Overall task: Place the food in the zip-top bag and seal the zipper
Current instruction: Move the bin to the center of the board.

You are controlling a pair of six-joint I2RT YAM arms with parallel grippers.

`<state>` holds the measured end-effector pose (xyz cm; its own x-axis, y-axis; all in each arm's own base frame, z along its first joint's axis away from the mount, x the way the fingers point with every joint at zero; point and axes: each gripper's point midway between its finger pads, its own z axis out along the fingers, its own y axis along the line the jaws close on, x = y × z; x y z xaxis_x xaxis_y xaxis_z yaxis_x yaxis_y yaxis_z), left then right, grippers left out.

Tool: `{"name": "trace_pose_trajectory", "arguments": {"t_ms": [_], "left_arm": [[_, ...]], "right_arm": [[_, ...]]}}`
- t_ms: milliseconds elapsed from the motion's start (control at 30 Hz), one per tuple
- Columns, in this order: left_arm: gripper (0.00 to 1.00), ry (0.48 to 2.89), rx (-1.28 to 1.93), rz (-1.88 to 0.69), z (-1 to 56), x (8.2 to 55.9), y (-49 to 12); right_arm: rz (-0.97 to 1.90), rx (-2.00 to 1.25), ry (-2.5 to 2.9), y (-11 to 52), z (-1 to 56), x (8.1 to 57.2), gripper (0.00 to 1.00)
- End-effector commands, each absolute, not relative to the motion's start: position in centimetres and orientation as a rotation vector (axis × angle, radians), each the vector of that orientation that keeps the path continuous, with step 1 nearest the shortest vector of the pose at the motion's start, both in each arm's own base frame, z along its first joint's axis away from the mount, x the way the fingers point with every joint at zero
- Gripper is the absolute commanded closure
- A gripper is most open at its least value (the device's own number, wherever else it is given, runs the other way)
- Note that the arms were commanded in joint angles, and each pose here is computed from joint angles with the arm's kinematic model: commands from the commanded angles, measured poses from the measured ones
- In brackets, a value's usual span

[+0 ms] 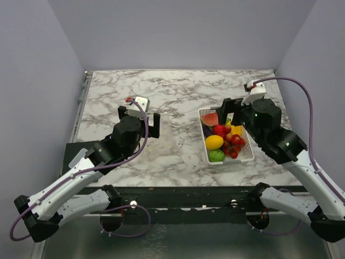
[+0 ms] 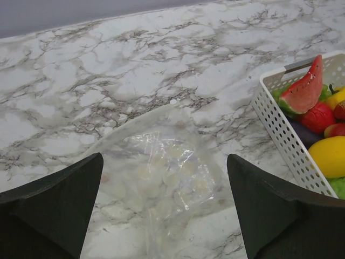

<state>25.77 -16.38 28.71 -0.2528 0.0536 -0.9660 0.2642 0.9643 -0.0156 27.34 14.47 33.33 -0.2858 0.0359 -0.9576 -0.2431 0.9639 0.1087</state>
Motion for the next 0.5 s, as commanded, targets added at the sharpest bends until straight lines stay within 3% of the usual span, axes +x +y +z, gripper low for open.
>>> {"name": "trace_pose_trajectory", "arguments": {"t_ms": [0,467], "left_arm": [[0.01,1.808,0.233,-0.187,28.8,25.7,-16.0],[0.01,1.799,0.229,-0.197,29.1,25.5,-15.9]], "right_arm": [[0.290,-0.150,1.862,14.8,33.6,27.1,0.00],[0.285,-0.228,1.905,14.8,34.7,26.2,0.00]]}}
